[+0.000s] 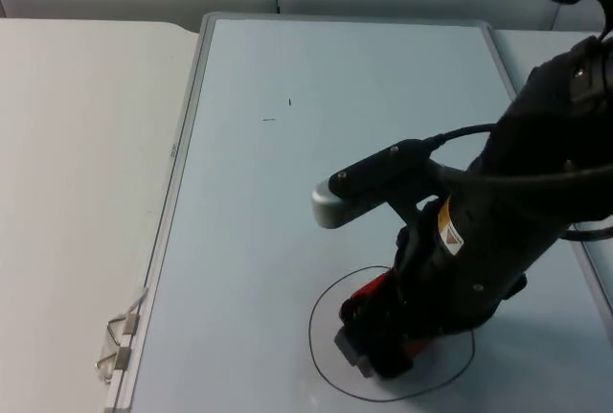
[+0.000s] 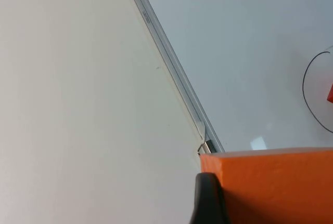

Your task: Pick up one cube with the left hand and another cube with the right hand. First place the cube in the right hand at the target position, then stack the cube in the left hand on top.

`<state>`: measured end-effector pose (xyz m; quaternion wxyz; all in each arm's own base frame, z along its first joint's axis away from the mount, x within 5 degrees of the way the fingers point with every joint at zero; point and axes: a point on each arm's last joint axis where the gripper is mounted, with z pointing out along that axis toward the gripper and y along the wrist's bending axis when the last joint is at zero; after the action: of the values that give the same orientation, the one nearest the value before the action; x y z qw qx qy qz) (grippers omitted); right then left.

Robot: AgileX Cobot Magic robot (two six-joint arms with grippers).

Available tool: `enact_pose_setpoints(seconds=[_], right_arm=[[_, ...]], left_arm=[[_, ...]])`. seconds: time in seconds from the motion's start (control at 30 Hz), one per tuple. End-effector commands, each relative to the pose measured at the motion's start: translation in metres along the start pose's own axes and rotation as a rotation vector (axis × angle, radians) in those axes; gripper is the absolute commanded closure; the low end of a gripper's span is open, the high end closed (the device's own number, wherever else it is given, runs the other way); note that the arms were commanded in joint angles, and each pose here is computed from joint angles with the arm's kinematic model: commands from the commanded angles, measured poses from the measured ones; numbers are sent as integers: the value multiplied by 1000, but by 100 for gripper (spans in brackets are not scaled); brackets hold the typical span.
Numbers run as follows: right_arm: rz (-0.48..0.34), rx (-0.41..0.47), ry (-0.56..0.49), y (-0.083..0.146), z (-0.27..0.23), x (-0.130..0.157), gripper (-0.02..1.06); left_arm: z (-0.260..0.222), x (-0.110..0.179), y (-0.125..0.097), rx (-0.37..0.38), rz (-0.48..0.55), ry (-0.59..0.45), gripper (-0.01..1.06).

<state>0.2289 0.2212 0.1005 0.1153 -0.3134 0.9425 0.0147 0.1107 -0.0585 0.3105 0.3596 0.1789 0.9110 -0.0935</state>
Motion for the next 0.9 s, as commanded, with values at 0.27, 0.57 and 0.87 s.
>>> enact_pose_setpoints(seconds=[0.27,0.57,0.87], right_arm=[[-3,-12,-200,-2,-76,-34,12],[-14,-11,-513,-15,-194,-28,12],[-11,25,-914,-40,-322,46,13]], left_arm=[[-1,-1,-1,14,-9,-17,82],[-1,-1,-2,16,-8,-19,82],[13,-10,-15,138,48,-33,82]])
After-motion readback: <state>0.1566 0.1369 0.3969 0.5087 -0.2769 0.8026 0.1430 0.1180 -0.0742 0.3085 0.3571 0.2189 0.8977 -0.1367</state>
